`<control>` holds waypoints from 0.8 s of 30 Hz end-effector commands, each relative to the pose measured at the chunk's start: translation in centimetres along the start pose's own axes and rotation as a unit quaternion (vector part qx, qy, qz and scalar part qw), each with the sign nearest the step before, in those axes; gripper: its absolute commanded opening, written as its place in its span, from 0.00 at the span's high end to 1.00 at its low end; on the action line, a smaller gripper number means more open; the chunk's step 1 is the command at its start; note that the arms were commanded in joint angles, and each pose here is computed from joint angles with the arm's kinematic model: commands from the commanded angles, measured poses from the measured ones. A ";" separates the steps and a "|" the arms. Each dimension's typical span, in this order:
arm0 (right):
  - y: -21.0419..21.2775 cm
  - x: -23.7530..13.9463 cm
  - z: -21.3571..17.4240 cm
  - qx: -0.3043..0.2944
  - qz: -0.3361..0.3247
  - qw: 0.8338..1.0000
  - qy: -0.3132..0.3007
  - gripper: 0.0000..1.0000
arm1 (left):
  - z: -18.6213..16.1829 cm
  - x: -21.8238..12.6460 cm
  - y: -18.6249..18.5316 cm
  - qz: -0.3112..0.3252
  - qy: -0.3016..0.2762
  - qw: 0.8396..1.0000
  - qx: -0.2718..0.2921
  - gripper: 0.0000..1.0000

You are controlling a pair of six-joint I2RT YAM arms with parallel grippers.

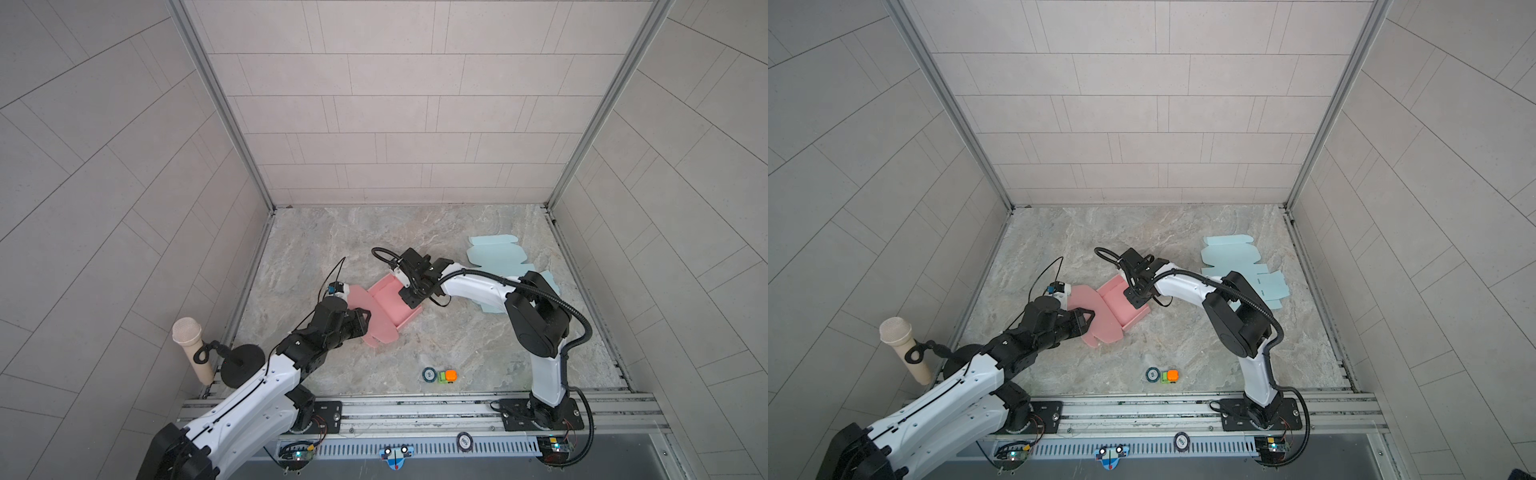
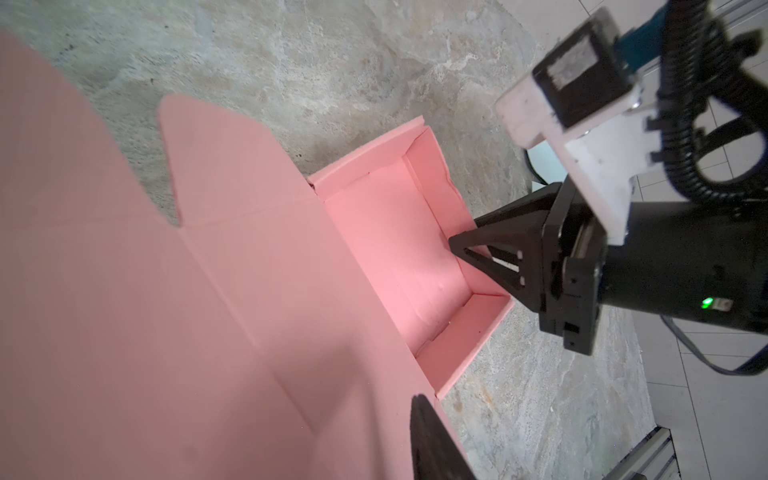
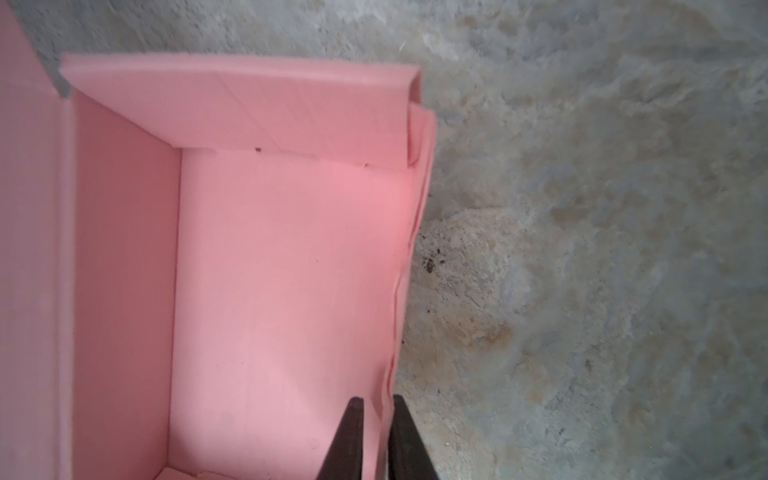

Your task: Fold the paper box

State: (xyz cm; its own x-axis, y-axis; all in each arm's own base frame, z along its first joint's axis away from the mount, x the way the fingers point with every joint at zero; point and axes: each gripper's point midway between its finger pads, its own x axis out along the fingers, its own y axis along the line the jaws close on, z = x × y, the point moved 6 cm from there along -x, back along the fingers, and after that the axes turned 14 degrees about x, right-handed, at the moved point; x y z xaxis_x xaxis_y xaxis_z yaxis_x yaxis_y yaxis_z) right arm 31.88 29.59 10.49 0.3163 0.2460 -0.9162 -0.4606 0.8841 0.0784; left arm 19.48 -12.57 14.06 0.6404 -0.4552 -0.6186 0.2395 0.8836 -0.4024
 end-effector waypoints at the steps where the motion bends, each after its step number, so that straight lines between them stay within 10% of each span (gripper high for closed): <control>1: 1.3 -0.9 -1.6 0.007 0.036 0.999 0.013 0.81 | 0.7 -0.4 -0.1 0.008 -0.005 1.000 0.018 0.70; 11: 0.2 -2.4 -2.6 0.075 0.062 0.995 -0.010 0.67 | 0.6 0.0 -0.2 0.014 0.018 0.998 0.051 0.79; 24: -0.9 -5.8 -3.4 0.120 0.065 0.989 -0.055 0.25 | 1.6 0.5 -1.4 0.002 0.062 0.993 0.104 0.86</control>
State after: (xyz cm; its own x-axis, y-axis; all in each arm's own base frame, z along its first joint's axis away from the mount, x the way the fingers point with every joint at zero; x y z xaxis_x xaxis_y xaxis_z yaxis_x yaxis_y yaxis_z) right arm 27.86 26.48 12.82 0.3146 0.3843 -0.8680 -0.3160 0.9046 0.2860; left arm 20.87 -13.78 15.35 0.5825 -0.4526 -0.6752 0.3519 0.8892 -0.2925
